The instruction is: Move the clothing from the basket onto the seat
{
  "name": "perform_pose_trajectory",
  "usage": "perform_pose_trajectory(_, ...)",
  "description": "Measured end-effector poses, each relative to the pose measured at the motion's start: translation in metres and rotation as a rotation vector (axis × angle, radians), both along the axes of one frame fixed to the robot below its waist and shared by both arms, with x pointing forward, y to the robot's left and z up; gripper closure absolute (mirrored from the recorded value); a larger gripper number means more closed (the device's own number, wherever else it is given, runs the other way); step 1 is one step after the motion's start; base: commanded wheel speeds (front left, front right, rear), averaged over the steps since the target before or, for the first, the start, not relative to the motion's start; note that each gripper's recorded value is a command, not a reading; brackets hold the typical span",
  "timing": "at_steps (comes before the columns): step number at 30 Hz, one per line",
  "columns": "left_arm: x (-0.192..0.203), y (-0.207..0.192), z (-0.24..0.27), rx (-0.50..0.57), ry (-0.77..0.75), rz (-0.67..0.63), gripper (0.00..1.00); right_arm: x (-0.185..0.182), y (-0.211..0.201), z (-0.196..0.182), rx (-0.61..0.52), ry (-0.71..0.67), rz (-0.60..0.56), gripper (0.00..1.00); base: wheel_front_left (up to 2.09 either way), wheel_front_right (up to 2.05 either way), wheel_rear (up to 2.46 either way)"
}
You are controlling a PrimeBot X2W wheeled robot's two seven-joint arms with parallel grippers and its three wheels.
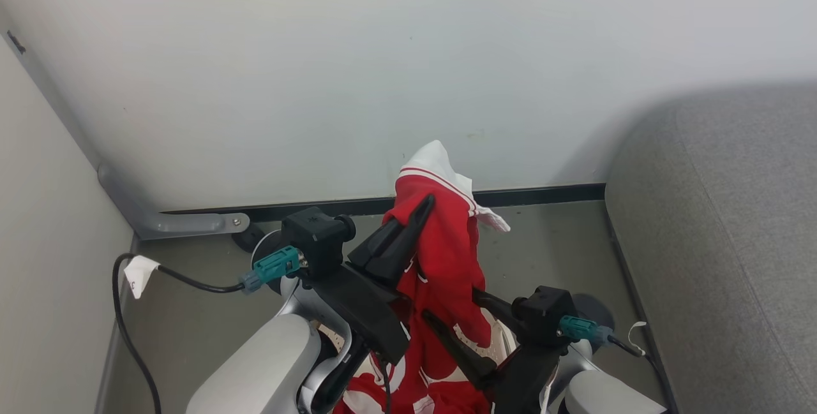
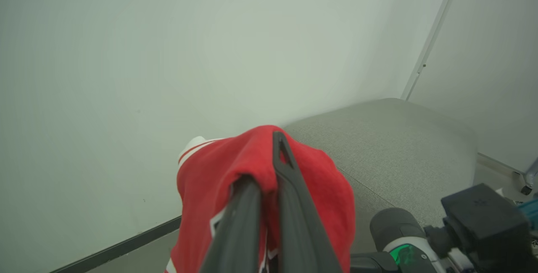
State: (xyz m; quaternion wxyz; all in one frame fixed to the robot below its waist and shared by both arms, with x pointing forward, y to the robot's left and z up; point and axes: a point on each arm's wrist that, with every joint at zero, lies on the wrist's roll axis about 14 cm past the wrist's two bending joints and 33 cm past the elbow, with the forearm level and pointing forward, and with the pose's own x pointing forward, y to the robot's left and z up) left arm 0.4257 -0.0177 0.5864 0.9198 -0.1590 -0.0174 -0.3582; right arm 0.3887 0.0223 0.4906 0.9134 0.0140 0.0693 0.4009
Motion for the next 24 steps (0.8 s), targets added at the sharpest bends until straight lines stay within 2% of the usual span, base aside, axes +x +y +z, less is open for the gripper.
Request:
perform_pose_trajectory(10, -0.011, -0.007, -0.001, -0.006, 0.021, -0.026, 1.0, 0.011, 0.01, -0.008, -0.08, 0.002, 0.026, 0.0, 0.0, 0.0, 0.0)
perform_pose_trajectory(11, -0.011, -0.007, -0.001, -0.005, 0.021, -0.026, 1.0, 0.012, 0.011, -0.008, -0.079, 0.0, 0.026, 0.21, 0.0, 0.0, 0.0)
perform_pose_trajectory(12, -0.011, -0.007, -0.001, -0.005, 0.021, -0.024, 1.0, 0.013, 0.012, -0.008, -0.081, 0.0, 0.026, 0.79, 0.0, 0.0, 0.0)
perform_pose_trajectory(13, -0.011, -0.006, -0.001, -0.005, 0.022, -0.023, 1.0, 0.014, 0.012, -0.007, -0.08, -0.004, 0.026, 1.0, 0.0, 0.0, 0.0)
perform_pose_trajectory(24, -0.004, 0.016, -0.016, 0.003, 0.082, 0.046, 1.0, 0.017, 0.007, -0.007, -0.036, 0.007, -0.012, 1.0, 0.0, 0.0, 0.0)
